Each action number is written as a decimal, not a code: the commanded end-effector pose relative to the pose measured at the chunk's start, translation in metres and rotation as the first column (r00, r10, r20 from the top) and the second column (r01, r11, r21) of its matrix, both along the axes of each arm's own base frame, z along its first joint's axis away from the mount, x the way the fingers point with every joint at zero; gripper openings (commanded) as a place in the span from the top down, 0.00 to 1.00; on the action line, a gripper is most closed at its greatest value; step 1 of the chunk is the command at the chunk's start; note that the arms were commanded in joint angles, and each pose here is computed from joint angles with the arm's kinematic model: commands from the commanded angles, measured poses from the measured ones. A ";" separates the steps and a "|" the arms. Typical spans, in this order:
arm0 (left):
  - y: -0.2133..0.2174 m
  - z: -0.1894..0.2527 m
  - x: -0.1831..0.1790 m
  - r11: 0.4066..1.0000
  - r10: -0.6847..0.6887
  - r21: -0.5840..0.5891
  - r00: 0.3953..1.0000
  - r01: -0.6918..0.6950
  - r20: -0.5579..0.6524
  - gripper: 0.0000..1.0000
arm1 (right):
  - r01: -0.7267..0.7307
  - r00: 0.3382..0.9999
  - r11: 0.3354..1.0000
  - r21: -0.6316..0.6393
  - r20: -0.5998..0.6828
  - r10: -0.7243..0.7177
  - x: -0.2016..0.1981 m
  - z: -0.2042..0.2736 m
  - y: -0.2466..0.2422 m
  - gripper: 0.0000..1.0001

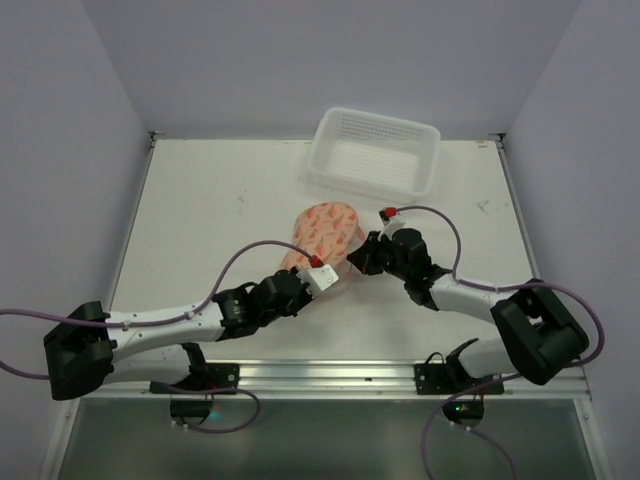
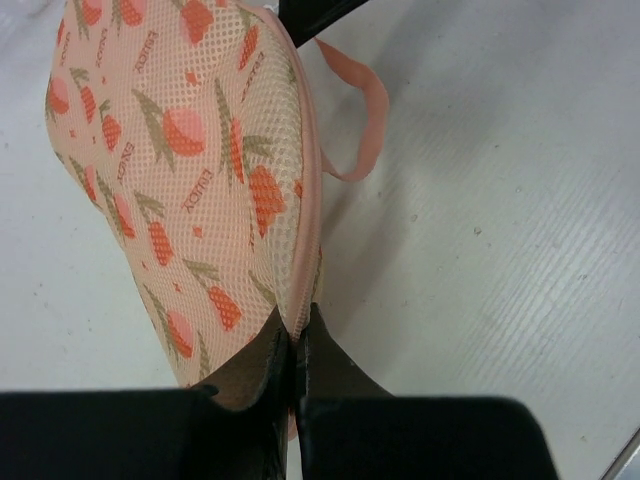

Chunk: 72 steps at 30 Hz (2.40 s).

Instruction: Unzip the laundry bag and remove the bra

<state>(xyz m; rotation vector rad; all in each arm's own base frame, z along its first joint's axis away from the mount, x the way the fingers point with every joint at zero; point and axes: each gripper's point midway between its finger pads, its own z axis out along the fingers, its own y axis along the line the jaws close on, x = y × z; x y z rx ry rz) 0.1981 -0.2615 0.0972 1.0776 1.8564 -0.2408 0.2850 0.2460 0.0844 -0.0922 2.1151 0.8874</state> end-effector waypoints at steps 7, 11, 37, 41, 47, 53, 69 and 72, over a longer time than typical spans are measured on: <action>-0.005 0.006 -0.005 0.998 -0.025 -0.051 1.000 0.024 -0.012 1.00 | 0.040 0.998 0.999 -0.022 0.042 -0.039 0.042 0.011 -0.015 1.00; -0.004 0.006 -0.005 0.999 -0.022 -0.049 1.000 0.022 -0.010 1.00 | 0.071 0.997 0.997 -0.019 0.046 -0.070 0.055 0.018 -0.025 1.00; 0.001 0.043 0.012 0.985 0.099 -0.145 0.994 -0.091 0.050 0.61 | 0.058 0.998 0.994 0.097 0.008 -0.059 0.066 0.018 -0.034 1.00; -0.007 0.060 0.009 0.966 0.082 -0.248 0.997 -0.078 0.003 0.45 | 0.044 0.999 0.993 0.114 -0.024 -0.042 0.055 0.004 -0.028 1.00; -0.024 0.077 -0.005 0.945 -0.010 -0.326 0.999 -0.005 -0.042 0.33 | 0.022 0.999 0.989 0.149 -0.048 -0.015 0.034 -0.007 -0.015 1.00; -0.035 0.065 0.003 0.971 -0.012 -0.238 0.997 -0.007 -0.075 0.30 | 0.048 0.999 0.986 0.161 -0.032 -0.043 0.004 0.002 0.003 1.00; -0.043 0.016 -0.003 0.986 -0.112 -0.136 0.991 0.101 -0.077 0.31 | -0.052 0.999 0.963 0.263 0.016 0.049 -0.062 0.026 0.028 1.00; -0.042 0.008 -0.001 0.990 -0.096 -0.113 0.992 0.087 -0.076 0.32 | -0.069 0.998 0.961 0.267 0.028 0.064 -0.065 0.032 0.031 1.00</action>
